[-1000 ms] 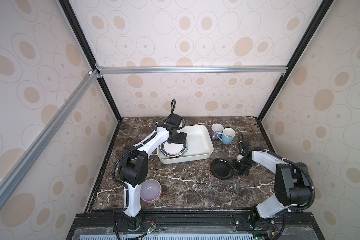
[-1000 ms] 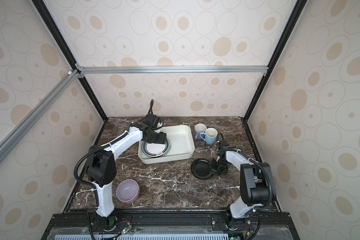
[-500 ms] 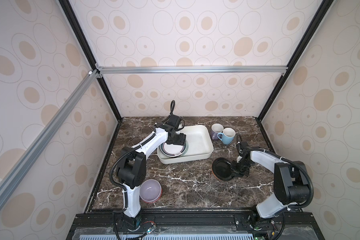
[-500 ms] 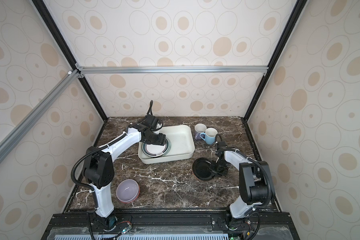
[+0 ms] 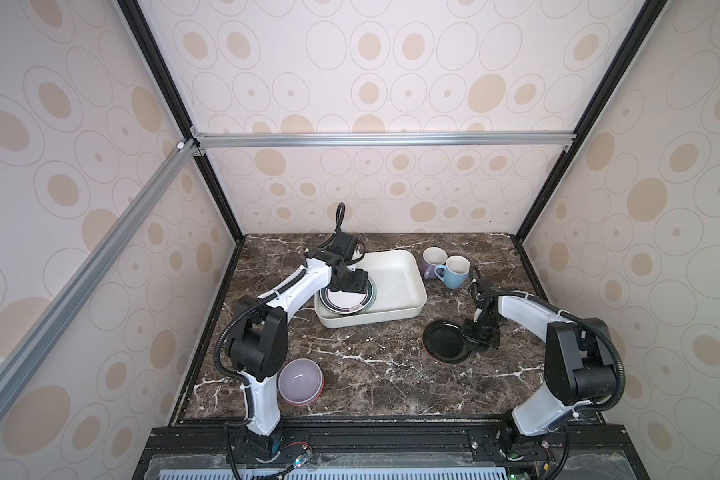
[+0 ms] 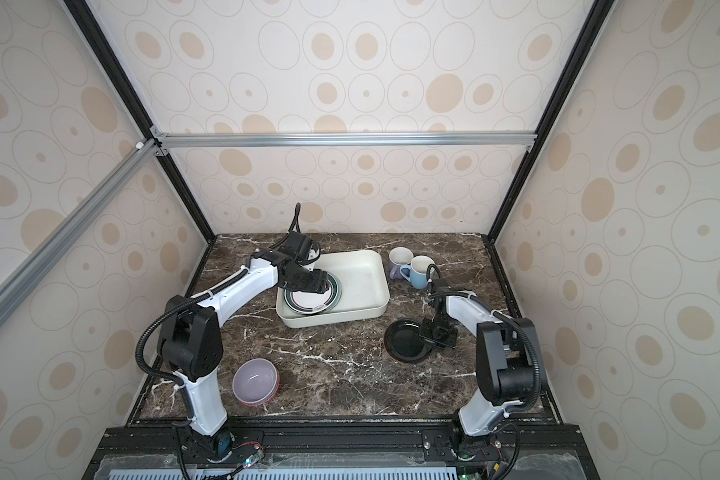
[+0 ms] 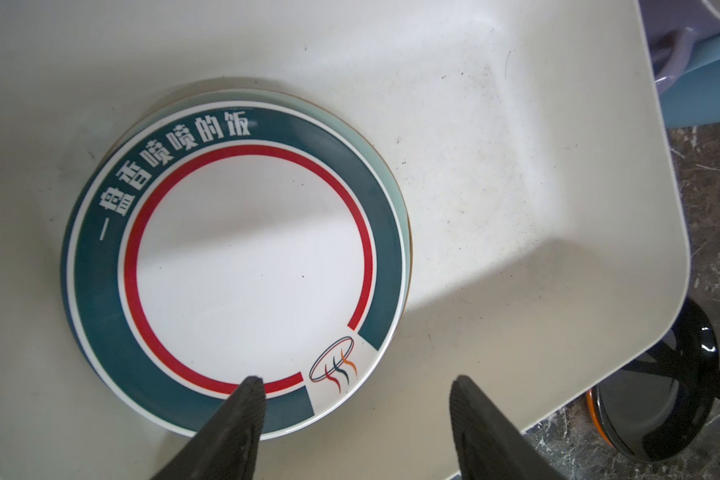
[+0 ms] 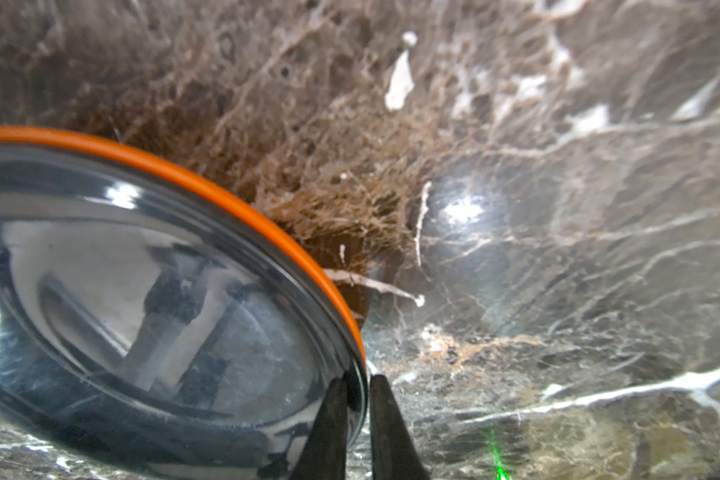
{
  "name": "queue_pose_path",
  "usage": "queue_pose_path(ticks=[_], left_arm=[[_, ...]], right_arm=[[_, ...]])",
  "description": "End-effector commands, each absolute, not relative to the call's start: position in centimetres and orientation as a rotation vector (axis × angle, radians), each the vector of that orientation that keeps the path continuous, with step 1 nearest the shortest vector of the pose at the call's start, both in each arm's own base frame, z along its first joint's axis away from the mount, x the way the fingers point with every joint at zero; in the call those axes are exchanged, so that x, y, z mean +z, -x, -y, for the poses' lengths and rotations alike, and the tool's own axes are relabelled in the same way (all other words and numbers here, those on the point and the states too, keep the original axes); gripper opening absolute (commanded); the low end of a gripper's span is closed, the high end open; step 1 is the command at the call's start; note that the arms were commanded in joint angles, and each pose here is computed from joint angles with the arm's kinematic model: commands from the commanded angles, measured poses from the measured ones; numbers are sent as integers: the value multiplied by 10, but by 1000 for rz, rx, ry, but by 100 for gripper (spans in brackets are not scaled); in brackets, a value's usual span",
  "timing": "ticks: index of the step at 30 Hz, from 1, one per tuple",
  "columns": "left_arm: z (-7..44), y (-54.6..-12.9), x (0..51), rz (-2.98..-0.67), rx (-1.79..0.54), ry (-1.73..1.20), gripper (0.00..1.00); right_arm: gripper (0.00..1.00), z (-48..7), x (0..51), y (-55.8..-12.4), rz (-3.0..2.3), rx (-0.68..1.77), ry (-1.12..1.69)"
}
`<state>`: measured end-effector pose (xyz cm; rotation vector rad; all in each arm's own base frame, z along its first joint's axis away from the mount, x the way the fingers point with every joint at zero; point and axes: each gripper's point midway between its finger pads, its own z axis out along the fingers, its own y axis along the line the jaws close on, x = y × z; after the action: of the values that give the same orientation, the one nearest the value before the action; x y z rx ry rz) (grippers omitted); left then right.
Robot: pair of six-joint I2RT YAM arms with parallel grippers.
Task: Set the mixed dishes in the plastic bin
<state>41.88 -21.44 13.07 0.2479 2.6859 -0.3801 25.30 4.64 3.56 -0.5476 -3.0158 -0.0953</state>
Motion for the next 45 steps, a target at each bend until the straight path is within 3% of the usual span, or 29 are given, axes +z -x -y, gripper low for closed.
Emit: queue_pose_path(ticks=[1, 9, 13, 21, 28, 35, 45], left_arm=[[213, -423, 147, -2639, -394, -259, 71], [217, -426, 150, -2637, -416, -266, 68], [231, -421, 162, -2623, -475, -303, 68], [299, -374, 175, -2601, -530, -567, 56], [342, -335, 151, -2618, -553, -692, 49], [376, -304, 110, -2622, -610, -759, 41], [406, -303, 85, -2606, -639, -803, 30]], right_arm=[[11, -44, 44, -249, 3006, -42, 520], [5, -47, 56, -255, 3040, -64, 499], [18, -47, 56, -255, 3048, -65, 497], [28, -44, 59, -249, 3065, -58, 505], [39, -38, 73, -240, 3107, -49, 513], [41, -32, 82, -227, 3110, -36, 512], [45, -25, 89, -217, 3123, -27, 537]])
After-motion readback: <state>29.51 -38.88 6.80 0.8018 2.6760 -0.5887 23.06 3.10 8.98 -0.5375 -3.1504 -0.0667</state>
